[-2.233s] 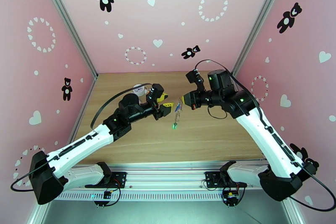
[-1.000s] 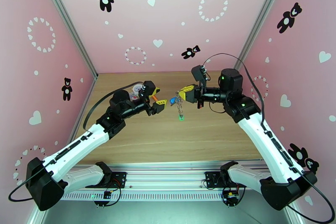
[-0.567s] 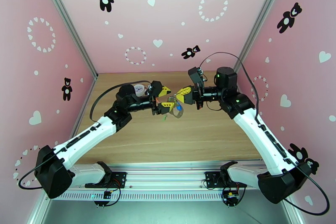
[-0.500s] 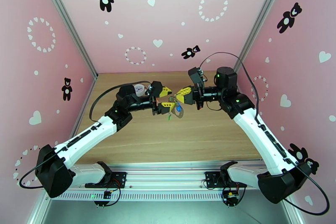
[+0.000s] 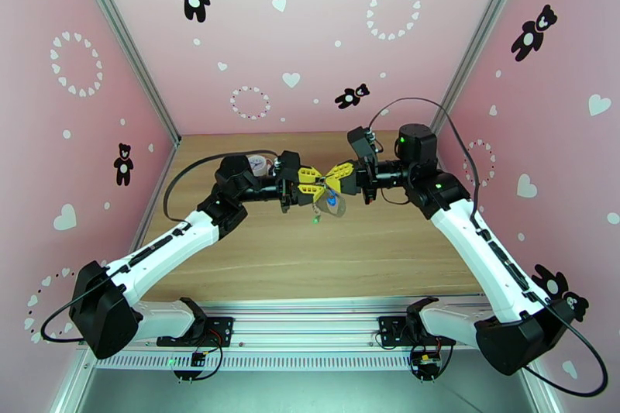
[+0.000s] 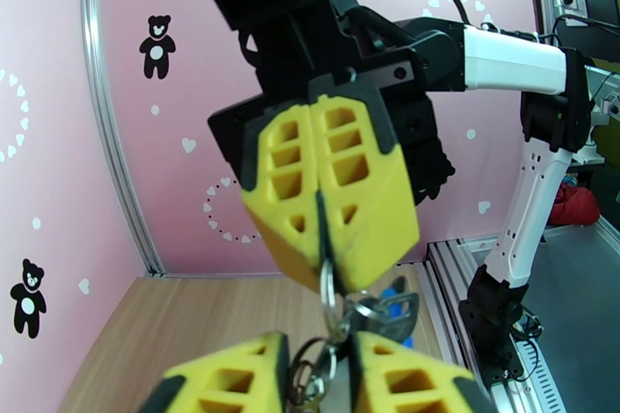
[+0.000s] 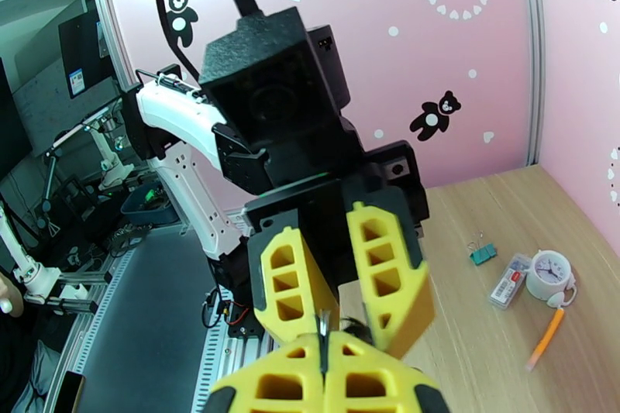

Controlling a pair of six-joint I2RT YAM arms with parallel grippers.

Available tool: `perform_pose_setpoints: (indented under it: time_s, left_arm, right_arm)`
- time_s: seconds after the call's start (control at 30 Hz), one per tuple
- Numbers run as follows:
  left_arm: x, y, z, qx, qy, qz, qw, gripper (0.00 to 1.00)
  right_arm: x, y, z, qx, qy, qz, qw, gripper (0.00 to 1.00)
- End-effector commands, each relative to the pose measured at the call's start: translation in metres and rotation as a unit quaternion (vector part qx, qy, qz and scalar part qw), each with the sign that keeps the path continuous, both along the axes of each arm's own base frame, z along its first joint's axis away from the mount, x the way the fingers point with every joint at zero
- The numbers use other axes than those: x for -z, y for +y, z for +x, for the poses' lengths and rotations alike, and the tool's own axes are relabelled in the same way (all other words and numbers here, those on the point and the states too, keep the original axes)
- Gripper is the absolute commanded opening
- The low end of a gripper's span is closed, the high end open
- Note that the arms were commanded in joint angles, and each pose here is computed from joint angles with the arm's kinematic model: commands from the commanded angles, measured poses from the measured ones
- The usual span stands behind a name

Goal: Remove the keys from the keyring

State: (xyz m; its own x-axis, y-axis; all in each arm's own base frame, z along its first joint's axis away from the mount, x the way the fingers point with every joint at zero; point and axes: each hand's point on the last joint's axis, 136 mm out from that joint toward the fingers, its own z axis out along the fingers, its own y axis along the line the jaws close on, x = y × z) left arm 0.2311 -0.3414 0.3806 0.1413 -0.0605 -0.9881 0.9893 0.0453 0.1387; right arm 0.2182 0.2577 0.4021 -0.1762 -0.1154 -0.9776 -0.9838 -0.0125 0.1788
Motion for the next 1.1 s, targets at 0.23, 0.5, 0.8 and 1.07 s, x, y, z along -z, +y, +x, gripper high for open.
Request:
perform_pose_setpoints:
  time_s: [0.23,0.5,0.8,1.07]
  left_arm:
    - [-0.012,0.000,-0.002,0.002,0.006,-0.003,1.000,0.03]
    - [-0.011,0.006,0.018,-0.067,0.089,-0.002,0.994,0.00]
    - [0.003,0.013,0.040,-0.137,0.149,0.016,0.979,0.00]
    - [0.002,0.016,0.049,-0.166,0.171,0.014,0.971,0.00]
  right_arm:
    - [0.003,0.000,0.004,0.014,0.010,-0.016,1.000,0.08]
    - [0.005,-0.006,0.020,0.100,0.003,-0.062,0.993,0.46]
    - [0.009,-0.031,0.042,0.266,0.001,-0.143,0.953,0.59]
    - [0.022,-0.040,0.027,0.316,0.114,-0.139,0.932,0.56]
